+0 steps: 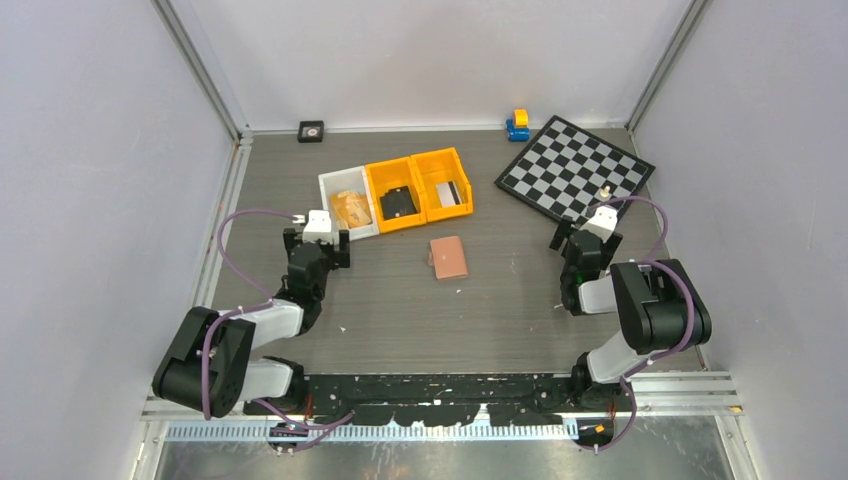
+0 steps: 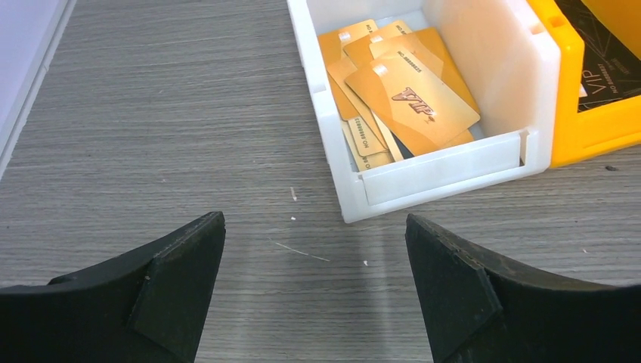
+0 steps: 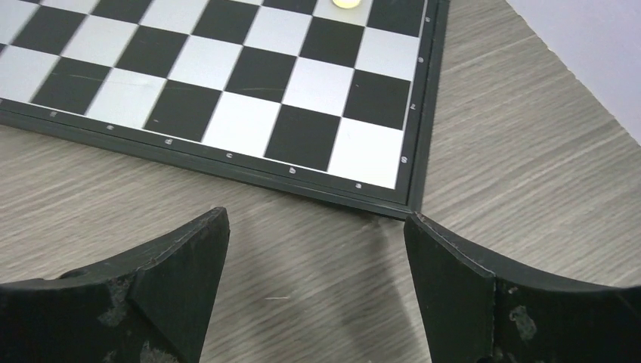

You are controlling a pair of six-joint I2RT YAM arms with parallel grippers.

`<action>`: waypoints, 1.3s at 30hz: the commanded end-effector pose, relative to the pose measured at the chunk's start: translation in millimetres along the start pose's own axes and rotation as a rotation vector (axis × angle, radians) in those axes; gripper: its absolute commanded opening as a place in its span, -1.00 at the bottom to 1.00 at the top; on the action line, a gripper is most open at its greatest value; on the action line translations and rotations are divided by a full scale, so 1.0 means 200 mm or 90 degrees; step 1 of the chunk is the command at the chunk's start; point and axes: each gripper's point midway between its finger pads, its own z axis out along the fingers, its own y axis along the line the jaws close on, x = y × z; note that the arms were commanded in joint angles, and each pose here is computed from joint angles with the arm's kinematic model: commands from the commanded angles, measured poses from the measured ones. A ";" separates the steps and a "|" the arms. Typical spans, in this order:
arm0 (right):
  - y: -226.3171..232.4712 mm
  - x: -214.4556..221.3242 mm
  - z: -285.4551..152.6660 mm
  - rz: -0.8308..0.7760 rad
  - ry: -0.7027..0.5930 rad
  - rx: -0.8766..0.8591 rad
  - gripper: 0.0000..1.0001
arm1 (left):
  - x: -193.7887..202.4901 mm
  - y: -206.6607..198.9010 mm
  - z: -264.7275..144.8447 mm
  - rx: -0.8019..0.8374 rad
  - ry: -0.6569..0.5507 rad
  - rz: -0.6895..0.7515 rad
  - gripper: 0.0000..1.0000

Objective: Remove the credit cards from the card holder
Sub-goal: Reset both arms

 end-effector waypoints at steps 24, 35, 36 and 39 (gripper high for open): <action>0.08 -0.15 0.03 0.040 -0.056 -0.038 0.83 | -0.08 0.11 0.11 -0.073 -0.089 0.058 0.94; 0.08 -0.15 0.03 0.040 -0.056 -0.038 0.84 | 0.02 0.12 0.20 0.006 -0.018 0.005 0.80; 0.08 -0.15 0.03 0.040 -0.055 -0.038 0.84 | 0.02 0.12 0.20 0.003 -0.029 0.005 0.87; 0.08 -0.15 0.03 0.041 -0.056 -0.039 0.84 | 0.00 0.14 0.21 -0.013 -0.035 0.000 0.99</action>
